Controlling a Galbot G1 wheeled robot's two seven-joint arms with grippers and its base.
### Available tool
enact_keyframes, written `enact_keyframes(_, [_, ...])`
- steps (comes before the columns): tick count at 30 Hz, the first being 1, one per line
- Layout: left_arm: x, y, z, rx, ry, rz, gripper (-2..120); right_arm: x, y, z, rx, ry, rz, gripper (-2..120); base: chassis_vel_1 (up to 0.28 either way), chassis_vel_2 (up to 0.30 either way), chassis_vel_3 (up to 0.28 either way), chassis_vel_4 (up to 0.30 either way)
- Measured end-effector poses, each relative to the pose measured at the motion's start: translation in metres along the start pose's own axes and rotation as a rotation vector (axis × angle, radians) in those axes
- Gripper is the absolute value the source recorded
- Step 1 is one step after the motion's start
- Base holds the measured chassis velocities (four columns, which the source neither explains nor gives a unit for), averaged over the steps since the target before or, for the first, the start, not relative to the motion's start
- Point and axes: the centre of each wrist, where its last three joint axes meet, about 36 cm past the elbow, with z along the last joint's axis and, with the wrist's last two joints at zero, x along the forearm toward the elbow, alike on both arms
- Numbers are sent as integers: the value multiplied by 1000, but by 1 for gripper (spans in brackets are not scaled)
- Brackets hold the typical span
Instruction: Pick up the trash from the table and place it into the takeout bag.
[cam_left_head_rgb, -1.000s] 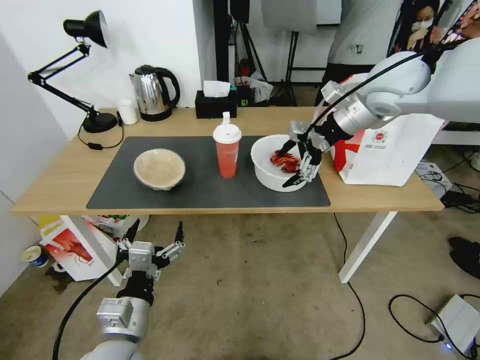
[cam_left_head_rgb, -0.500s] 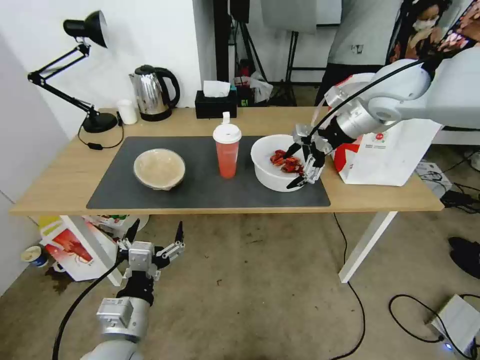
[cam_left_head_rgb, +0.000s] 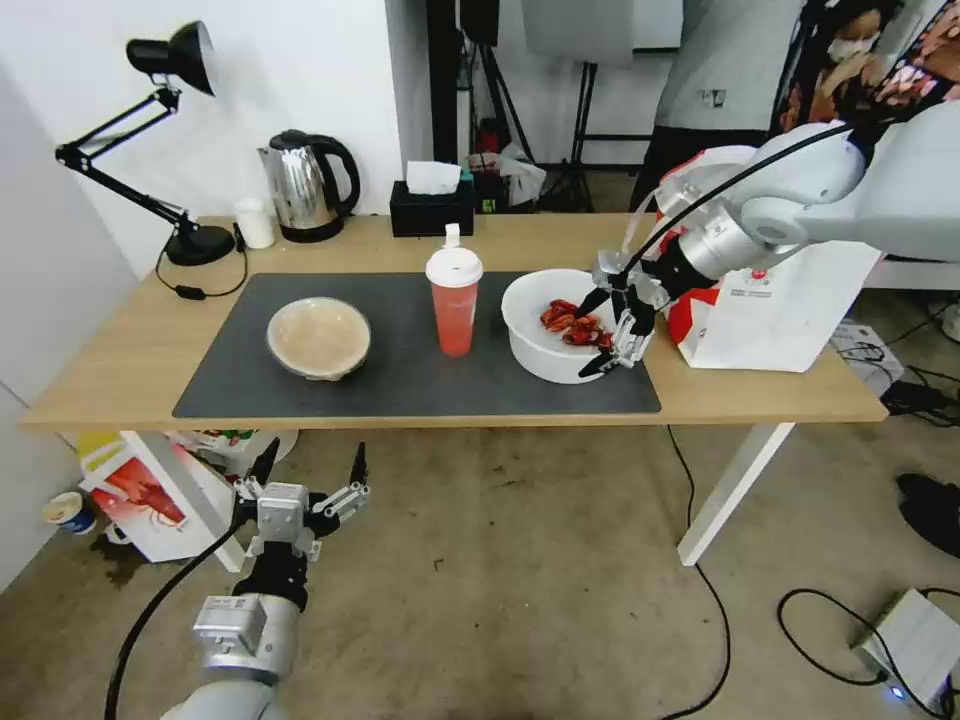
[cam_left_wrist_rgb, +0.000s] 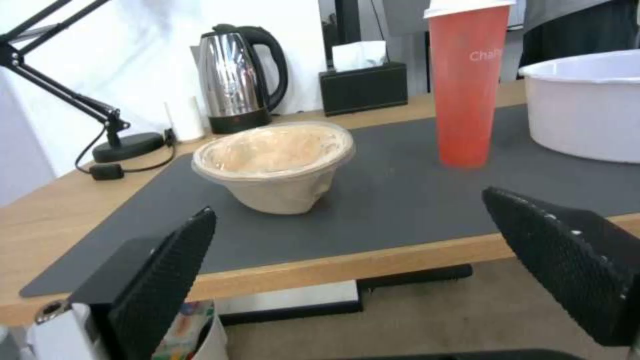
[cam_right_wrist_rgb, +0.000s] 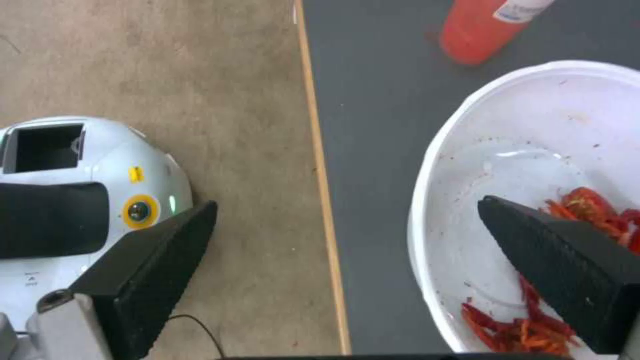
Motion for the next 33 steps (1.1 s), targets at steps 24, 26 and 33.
enact_keyframes(24, [0,0,0,0,0,0,100,-33,-7,5,-25,20,-39,100,0,0,0,0])
enact_keyframes(26, [0,0,0,0,0,0,100,-34,-10,7,-30,20,-34,100,0,0,0,0])
enact_keyframes(33, [0,0,0,0,0,0,100,-37,-11,8,-34,18,-27,92,0,0,0,0])
